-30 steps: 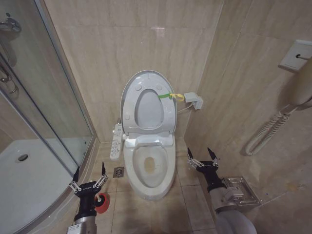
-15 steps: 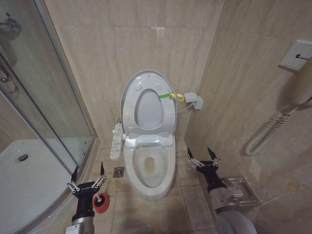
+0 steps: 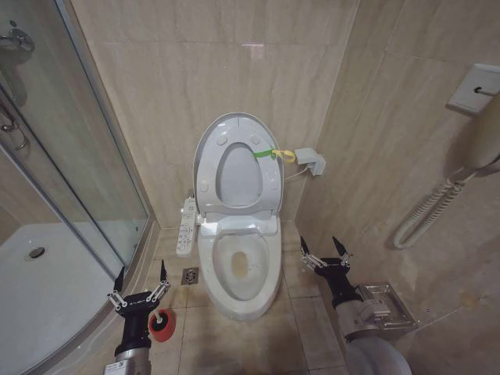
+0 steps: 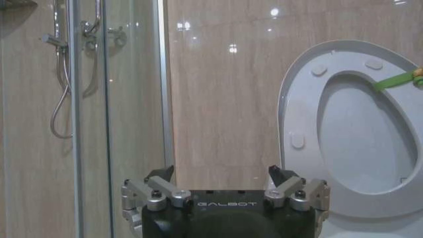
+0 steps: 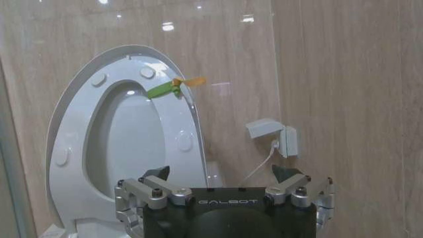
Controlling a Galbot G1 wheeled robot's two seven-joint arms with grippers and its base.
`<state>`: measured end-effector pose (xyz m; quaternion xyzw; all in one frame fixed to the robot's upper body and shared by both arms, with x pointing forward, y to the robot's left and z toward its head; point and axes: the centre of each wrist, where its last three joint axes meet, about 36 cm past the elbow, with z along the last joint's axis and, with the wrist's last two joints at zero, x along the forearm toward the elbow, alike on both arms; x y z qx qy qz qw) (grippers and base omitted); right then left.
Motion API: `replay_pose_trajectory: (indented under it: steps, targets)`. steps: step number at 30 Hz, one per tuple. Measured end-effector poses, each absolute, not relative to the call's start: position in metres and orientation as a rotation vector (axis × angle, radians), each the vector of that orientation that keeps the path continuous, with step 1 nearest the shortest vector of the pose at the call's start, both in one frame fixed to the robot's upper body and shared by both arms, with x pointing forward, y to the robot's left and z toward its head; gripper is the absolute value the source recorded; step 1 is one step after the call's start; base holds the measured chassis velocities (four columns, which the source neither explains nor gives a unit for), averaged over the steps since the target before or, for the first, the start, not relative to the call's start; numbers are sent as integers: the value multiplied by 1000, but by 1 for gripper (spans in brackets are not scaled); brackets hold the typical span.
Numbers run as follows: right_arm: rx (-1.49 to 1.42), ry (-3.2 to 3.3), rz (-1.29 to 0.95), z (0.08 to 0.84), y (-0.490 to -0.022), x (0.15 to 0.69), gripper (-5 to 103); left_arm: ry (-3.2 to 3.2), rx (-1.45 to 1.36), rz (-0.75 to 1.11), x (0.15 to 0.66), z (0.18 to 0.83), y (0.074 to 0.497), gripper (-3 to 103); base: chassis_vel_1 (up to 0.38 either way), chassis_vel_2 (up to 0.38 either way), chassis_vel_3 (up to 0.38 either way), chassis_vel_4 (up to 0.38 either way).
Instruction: Open the toilet lid, clean the toilet bowl with a toilet brush, close the toilet lid, and flush.
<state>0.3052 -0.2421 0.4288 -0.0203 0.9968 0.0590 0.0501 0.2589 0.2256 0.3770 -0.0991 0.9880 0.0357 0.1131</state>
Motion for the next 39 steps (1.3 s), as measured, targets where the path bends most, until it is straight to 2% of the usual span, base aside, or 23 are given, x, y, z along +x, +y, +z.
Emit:
replay_pose_trajectory:
  steps: [39]
  targets:
    - [-62, 3035, 180, 429, -242, 305, 100, 2897, -291, 103, 259, 377, 225, 97, 0, 0, 0, 0]
